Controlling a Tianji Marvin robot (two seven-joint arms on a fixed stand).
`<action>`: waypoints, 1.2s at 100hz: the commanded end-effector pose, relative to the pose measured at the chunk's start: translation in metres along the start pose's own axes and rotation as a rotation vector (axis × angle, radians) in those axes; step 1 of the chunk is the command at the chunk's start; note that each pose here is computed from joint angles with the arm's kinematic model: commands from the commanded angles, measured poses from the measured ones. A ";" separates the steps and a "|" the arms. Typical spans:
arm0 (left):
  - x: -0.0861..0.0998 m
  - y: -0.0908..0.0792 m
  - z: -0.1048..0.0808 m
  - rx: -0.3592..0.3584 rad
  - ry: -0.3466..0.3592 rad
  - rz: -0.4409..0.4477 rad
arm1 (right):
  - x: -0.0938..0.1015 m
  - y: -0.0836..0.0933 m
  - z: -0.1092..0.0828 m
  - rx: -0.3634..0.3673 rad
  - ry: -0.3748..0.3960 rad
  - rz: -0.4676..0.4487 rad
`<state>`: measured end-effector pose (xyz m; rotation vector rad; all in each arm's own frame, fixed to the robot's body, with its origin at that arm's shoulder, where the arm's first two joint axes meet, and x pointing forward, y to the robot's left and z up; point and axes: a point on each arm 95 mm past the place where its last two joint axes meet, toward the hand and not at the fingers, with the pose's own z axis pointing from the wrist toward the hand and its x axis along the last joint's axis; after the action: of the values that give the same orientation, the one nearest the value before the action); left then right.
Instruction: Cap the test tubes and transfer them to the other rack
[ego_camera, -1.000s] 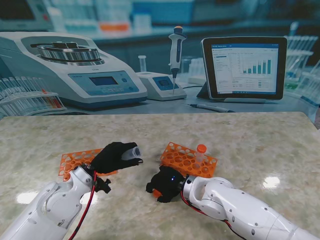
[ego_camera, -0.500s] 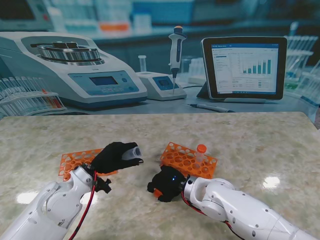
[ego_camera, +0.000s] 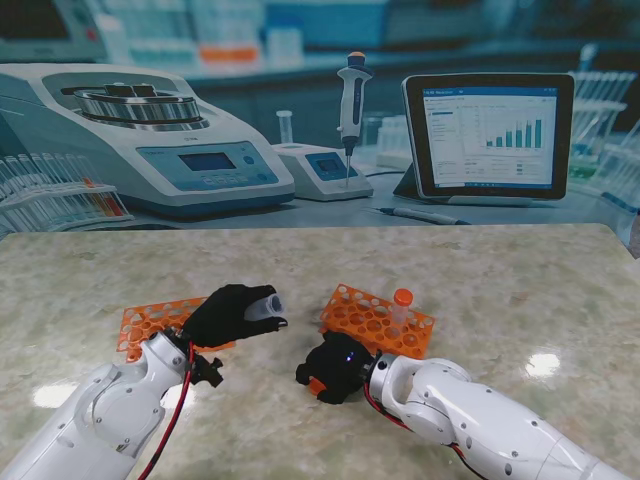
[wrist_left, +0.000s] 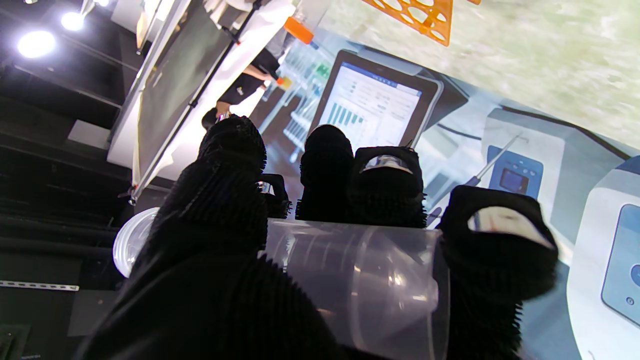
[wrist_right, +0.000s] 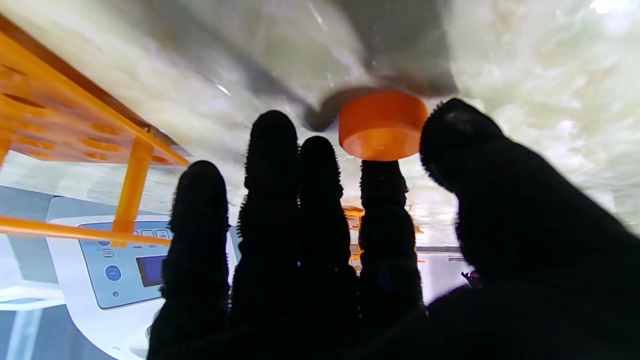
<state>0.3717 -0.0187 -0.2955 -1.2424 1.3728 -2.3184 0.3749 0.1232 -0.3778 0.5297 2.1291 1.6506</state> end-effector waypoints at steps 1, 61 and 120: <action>0.001 0.000 0.001 -0.007 0.003 0.000 | 0.003 -0.005 0.000 0.011 0.001 0.006; 0.000 0.001 0.002 -0.011 0.004 -0.003 | 0.003 -0.009 0.000 0.010 -0.003 0.022; 0.000 0.001 0.001 -0.010 0.003 -0.002 | 0.004 -0.014 0.001 0.015 0.010 0.042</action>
<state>0.3733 -0.0205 -0.2960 -1.2425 1.3826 -2.3205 0.3763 0.1249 -0.3811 0.5587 2.1230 1.6795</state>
